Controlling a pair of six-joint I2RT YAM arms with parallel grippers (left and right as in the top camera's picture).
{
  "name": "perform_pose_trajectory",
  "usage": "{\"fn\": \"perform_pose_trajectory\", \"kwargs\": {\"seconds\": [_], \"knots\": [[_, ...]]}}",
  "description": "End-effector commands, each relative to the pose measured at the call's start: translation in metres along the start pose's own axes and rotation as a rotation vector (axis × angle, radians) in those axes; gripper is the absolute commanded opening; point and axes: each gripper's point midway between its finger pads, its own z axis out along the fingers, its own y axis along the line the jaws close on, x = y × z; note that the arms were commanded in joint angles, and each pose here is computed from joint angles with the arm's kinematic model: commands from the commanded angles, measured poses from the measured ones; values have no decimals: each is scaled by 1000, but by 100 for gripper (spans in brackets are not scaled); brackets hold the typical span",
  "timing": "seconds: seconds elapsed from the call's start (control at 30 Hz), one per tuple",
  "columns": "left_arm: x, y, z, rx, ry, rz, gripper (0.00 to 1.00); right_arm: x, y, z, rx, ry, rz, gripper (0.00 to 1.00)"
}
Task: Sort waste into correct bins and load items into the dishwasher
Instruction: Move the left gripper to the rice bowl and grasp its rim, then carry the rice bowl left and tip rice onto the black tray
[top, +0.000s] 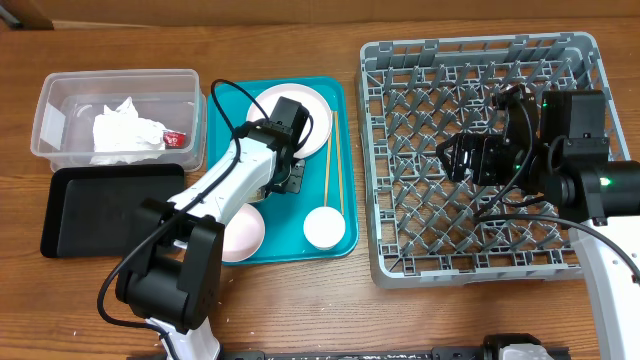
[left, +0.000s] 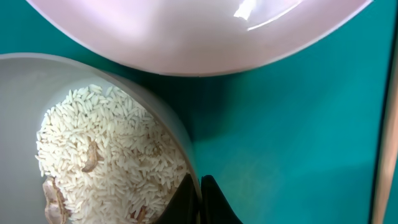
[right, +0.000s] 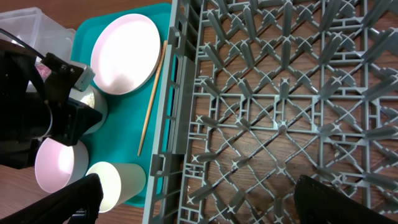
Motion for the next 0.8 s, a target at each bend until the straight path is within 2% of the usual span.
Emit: {"fn": "perform_pose_trajectory", "kwargs": {"seconds": [0.0,0.27,0.53,0.77], "knots": [[15,0,11,-12,48,-31,4,-8,5,-6,-5,-26,-13,100],[1,-12,-19,63,59,-57,4,-8,5,-6,-5,-25,-13,100],[-45,-15,-107,118,-13,-71,4,-8,5,-6,-5,-25,-13,100],[-40,8,-158,130,22,-142,4,-8,5,-6,-5,-26,-13,100]]}}
